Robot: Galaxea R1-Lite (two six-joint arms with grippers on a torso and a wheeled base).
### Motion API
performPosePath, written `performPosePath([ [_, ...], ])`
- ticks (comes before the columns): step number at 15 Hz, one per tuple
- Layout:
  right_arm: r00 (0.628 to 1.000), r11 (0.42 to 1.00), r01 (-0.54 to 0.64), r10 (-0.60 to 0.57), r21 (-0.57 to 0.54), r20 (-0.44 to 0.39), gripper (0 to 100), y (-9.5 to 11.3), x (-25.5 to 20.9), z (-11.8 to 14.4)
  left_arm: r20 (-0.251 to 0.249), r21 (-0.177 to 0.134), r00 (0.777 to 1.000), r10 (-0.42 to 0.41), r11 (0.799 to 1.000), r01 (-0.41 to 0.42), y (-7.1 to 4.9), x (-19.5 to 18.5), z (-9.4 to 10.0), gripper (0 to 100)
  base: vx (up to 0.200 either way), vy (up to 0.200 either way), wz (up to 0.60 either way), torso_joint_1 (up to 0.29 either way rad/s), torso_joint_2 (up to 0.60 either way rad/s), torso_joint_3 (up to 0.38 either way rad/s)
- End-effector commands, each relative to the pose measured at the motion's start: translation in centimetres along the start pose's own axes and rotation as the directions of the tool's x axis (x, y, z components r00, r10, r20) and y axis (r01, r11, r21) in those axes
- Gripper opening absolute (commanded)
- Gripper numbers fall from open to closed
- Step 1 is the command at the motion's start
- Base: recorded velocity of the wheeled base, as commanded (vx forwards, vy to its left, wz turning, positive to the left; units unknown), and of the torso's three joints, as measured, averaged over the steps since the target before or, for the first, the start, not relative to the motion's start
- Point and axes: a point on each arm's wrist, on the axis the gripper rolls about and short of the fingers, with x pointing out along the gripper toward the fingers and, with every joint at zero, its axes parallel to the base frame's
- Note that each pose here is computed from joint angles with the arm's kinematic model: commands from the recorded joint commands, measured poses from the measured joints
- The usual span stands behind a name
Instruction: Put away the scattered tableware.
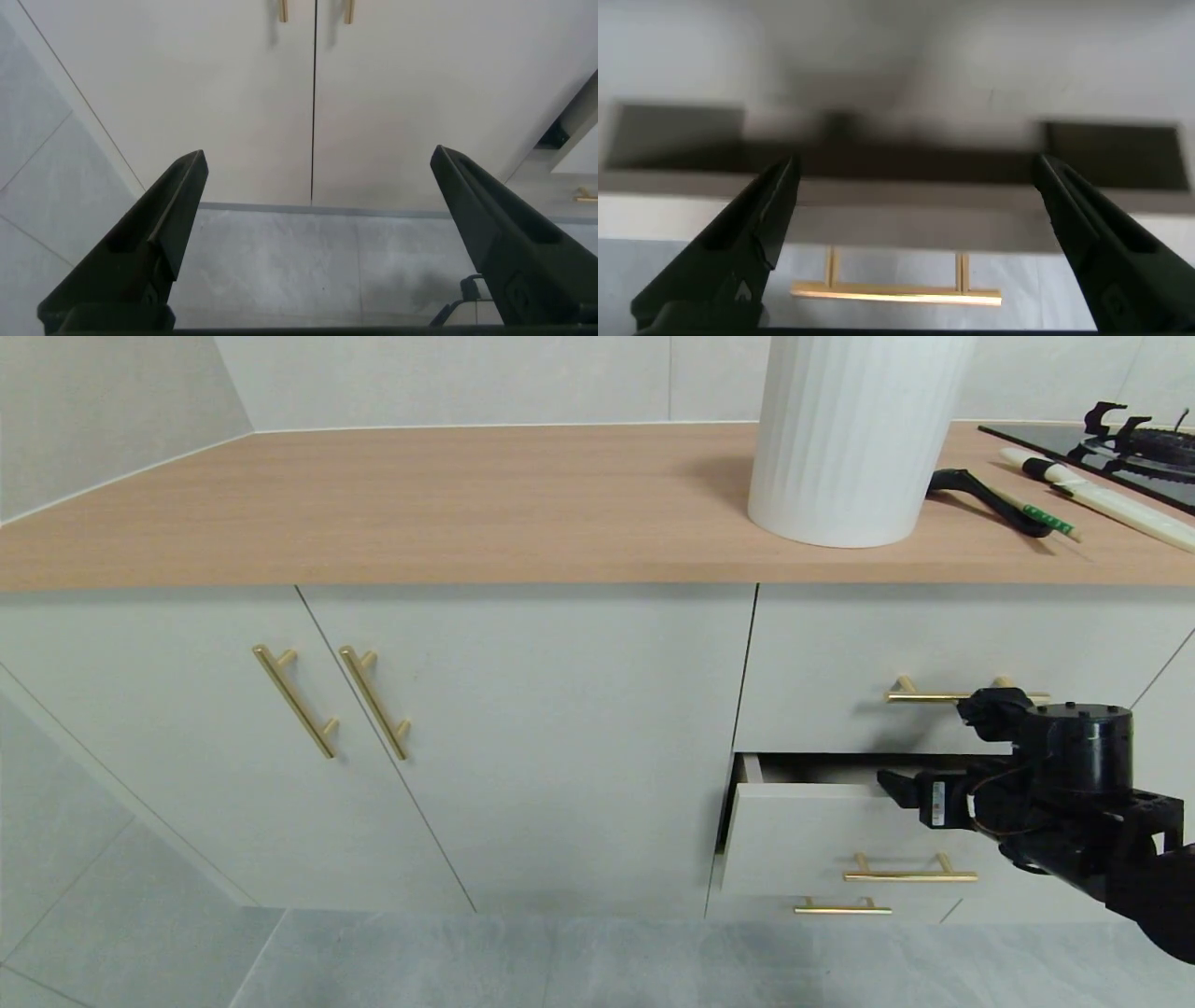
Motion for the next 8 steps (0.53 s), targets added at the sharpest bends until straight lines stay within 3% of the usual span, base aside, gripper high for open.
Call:
performPosePath([
  [1, 0.999, 1.0, 0.002, -0.002, -0.009, -0.033, 100, 0.1, 0.5, -0.8, -0.002, -0.001, 1.0, 0.001, 1.0, -0.001, 0.0, 0.0, 0.0, 100, 0.0, 0.0, 0.0, 0.0, 0.0, 0.0],
  [5, 0.999, 1.0, 0.0, -0.001, -0.015, -0.032, 100, -0.1, -0.4, -0.6, -0.002, -0.001, 1.0, 0.001, 1.0, -0.001, 0.0, 0.0, 0.0, 100, 0.0, 0.0, 0.0, 0.0, 0.0, 0.0],
  [8, 0.997, 1.0, -0.005, 0.003, -0.027, -0.082, 100, -0.4, -1.7, -0.2, -0.002, -0.001, 1.0, 0.001, 1.0, -0.001, 0.0, 0.0, 0.0, 100, 0.0, 0.0, 0.0, 0.0, 0.0, 0.0],
])
